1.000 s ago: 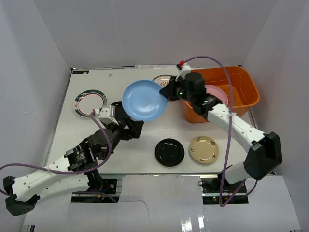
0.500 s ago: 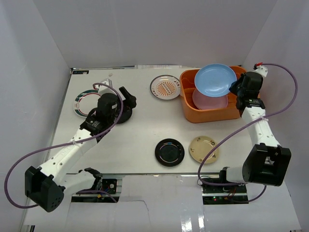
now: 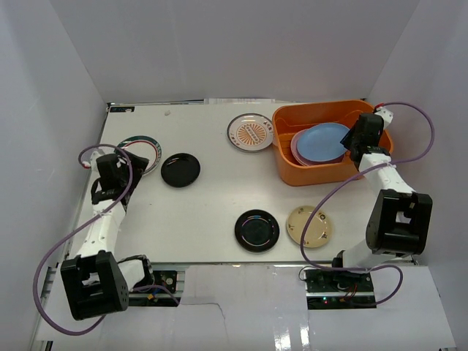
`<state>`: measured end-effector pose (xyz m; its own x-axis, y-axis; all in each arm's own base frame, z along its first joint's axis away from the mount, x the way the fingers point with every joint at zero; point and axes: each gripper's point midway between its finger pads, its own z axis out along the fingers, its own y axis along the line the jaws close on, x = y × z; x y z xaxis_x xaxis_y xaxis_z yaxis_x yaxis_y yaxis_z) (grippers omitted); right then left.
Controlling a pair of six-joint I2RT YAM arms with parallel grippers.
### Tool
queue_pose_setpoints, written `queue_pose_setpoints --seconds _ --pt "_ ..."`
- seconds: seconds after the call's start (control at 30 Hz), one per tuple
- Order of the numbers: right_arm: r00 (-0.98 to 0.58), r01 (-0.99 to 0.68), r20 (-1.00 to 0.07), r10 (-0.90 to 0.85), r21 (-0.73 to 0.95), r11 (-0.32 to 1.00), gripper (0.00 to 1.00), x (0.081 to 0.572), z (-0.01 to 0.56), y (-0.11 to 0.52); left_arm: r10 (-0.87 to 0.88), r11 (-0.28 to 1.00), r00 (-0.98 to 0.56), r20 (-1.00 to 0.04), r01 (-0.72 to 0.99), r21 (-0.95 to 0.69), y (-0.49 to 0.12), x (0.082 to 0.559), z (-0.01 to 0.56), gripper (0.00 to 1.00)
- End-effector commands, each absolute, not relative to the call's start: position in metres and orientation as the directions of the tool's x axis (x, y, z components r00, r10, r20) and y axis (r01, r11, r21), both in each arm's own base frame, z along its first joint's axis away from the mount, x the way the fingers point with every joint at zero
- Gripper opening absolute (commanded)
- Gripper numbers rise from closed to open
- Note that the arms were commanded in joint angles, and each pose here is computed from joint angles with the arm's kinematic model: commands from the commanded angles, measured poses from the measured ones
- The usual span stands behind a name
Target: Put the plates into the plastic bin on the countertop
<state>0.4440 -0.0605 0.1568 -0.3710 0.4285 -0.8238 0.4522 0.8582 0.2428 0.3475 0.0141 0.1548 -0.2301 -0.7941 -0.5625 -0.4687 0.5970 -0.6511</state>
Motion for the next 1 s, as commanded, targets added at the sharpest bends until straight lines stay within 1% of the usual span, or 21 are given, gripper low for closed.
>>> queue_pose_setpoints --seconds 0.0,0.03,0.1,0.13,0.17,0.23,0.3,0.33,0.4,0.43,0.5,0.53,0.6,0.63,0.67,0.7,0.73,0.8,0.83,0.87,0.97 --pt "-0.296 0.423 -0.859 0.418 0.275 0.863 0.39 0.449 0.181 -0.06 -0.853 0.513 -0.203 -0.481 -0.499 -0.698 0.031 0.341 0.14 0.98" --pt "-0.296 0.412 -0.86 0.416 0.278 0.868 0.49 0.449 0.184 -0.059 -0.864 0.486 -0.172 -0.472 -0.528 -0.696 0.045 0.338 0.135 0.98" --pt "-0.307 0.38 -0.856 0.417 0.291 0.878 0.61 0.446 0.191 -0.052 -0.871 0.459 -0.131 -0.473 -0.557 -0.692 0.062 0.334 0.13 0.98" --pt "-0.298 0.354 -0.86 0.414 0.303 0.885 0.69 0.445 0.2 -0.048 -0.871 0.455 -0.118 -0.477 -0.563 -0.69 0.068 0.334 0.129 0.98" --pt "-0.297 0.324 -0.863 0.409 0.312 0.893 0.71 0.445 0.207 -0.042 -0.867 0.454 -0.109 -0.485 -0.573 -0.683 0.073 0.334 0.129 0.98" --pt "-0.287 0.236 -0.881 0.376 0.315 0.919 0.74 0.442 0.229 -0.02 -0.86 0.444 -0.086 -0.504 -0.613 -0.653 0.087 0.334 0.123 0.98" --pt "-0.275 0.154 -0.909 0.313 0.28 0.948 0.74 0.439 0.248 0.001 -0.864 0.433 -0.084 -0.496 -0.627 -0.648 0.091 0.335 0.117 0.98" --pt "-0.277 0.05 -0.923 0.267 0.263 0.963 0.73 0.436 0.259 0.037 -0.869 0.422 -0.08 -0.488 -0.634 -0.649 0.092 0.337 0.113 0.98" --pt "-0.244 -0.126 -0.951 0.189 0.225 0.966 0.68 0.427 0.287 0.081 -0.878 0.406 -0.088 -0.47 -0.656 -0.636 0.094 0.34 0.098 0.98" --pt "-0.237 -0.254 -0.967 0.097 0.158 0.954 0.61 0.418 0.293 0.12 -0.878 0.406 -0.089 -0.471 -0.661 -0.631 0.095 0.342 0.095 0.98" --pt "-0.243 -0.434 -0.97 -0.012 0.098 0.895 0.56 0.405 0.3 0.167 -0.875 0.411 -0.106 -0.472 -0.677 -0.61 0.099 0.347 0.083 0.98" --pt "-0.242 -0.534 -0.964 -0.107 0.04 0.845 0.53 0.397 0.289 0.2 -0.872 0.416 -0.112 -0.476 -0.682 -0.601 0.101 0.349 0.08 0.97" --pt "-0.201 -0.645 -0.958 -0.207 -0.03 0.764 0.53 0.389 0.291 0.234 -0.872 0.421 -0.131 -0.472 -0.694 -0.584 0.103 0.353 0.07 0.96" --pt "-0.229 -0.702 -0.93 -0.288 -0.047 0.711 0.54 0.379 0.266 0.259 -0.874 0.419 -0.136 -0.466 -0.695 -0.584 0.103 0.355 0.068 0.94" --pt "-0.197 -0.734 -0.908 -0.369 -0.113 0.669 0.55 0.378 0.256 0.27 -0.878 0.42 -0.139 -0.457 -0.682 -0.599 0.1 0.359 0.068 0.93" --pt "-0.171 -0.733 -0.898 -0.405 -0.158 0.662 0.63 0.382 0.261 0.278 -0.885 0.413 -0.148 -0.442 -0.689 -0.596 0.099 0.359 0.061 0.92" --pt "-0.199 -0.768 -0.853 -0.482 -0.17 0.618 0.67 0.376 0.23 0.296 -0.884 0.415 -0.141 -0.445 -0.674 -0.611 0.1 0.364 0.063 0.91" --pt "-0.176 -0.778 -0.794 -0.582 -0.25 0.576 0.74 0.384 0.209 0.305 -0.891 0.405 -0.141 -0.431 -0.675 -0.617 0.1 0.369 0.059 0.89" --pt "-0.183 -0.777 -0.756 -0.628 -0.28 0.564 0.76 0.394 0.192 0.316 -0.893 0.404 -0.143 -0.427 -0.675 -0.617 0.1 0.37 0.057 0.88" --pt "-0.19 -0.758 -0.703 -0.685 -0.339 0.557 0.77 0.402 0.179 0.31 -0.895 0.403 -0.146 -0.422 -0.672 -0.621 0.099 0.372 0.056 0.87" --pt "-0.212 -0.719 -0.623 -0.753 -0.422 0.552 0.77 0.43 0.15 0.31 -0.901 0.395 -0.147 -0.409 -0.672 -0.627 0.098 0.376 0.051 0.82"
